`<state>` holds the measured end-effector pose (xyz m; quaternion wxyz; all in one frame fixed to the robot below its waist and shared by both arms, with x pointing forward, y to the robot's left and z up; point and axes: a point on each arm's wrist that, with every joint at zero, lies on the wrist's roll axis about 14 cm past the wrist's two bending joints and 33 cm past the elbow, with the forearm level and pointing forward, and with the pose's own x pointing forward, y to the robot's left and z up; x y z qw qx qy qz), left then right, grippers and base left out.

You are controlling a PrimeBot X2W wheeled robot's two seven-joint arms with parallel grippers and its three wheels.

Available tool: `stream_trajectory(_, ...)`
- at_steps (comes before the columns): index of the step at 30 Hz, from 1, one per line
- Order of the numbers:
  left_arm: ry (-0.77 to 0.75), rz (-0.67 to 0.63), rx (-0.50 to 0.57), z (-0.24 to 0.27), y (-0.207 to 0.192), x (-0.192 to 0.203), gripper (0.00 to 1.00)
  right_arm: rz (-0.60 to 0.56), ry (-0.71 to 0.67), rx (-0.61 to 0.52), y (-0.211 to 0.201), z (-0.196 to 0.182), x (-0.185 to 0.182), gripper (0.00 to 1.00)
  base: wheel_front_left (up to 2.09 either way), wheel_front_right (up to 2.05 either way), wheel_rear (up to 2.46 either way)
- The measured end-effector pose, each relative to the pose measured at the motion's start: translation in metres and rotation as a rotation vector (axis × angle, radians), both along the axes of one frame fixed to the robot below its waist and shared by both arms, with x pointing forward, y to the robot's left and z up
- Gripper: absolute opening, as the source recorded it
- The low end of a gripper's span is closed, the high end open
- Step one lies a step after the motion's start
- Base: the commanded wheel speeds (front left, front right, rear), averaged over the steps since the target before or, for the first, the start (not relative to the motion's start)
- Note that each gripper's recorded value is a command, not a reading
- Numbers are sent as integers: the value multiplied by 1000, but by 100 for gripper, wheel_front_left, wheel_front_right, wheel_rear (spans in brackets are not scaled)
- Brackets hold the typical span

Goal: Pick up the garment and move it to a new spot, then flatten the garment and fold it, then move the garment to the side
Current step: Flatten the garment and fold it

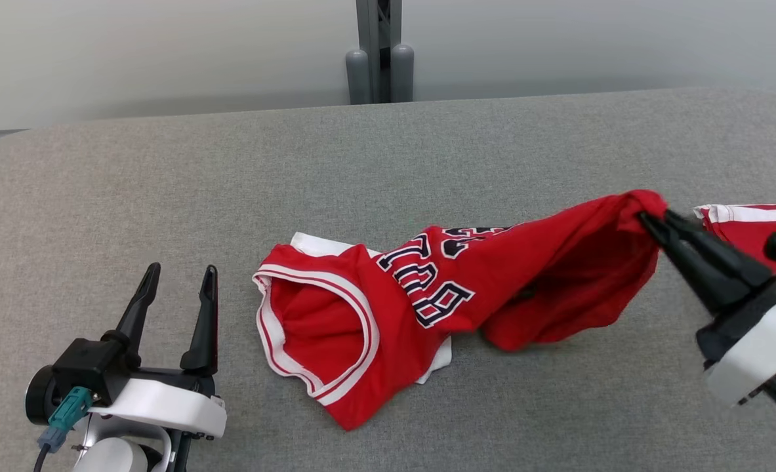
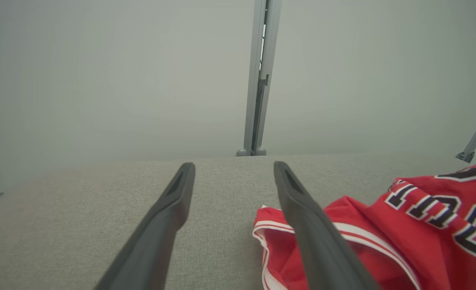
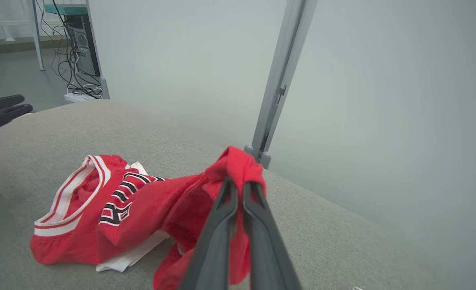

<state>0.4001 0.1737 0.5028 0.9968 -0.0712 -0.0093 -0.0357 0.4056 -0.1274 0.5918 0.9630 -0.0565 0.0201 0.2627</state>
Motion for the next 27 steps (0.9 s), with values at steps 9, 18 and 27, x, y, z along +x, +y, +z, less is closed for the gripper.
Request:
stream_trajectory(9,23,-3,2,-8,1,3,100,-50,40,-81,-28,-47,43,0,0,0,0)
stream_trajectory(18,36,13,4,-13,6,7,100,-126,334,-16,-40,-158,23,0,0,0,0)
stream_trajectory(27,32,-3,9,-12,3,11,100,-263,424,74,-62,-203,-7,100,0,0,0)
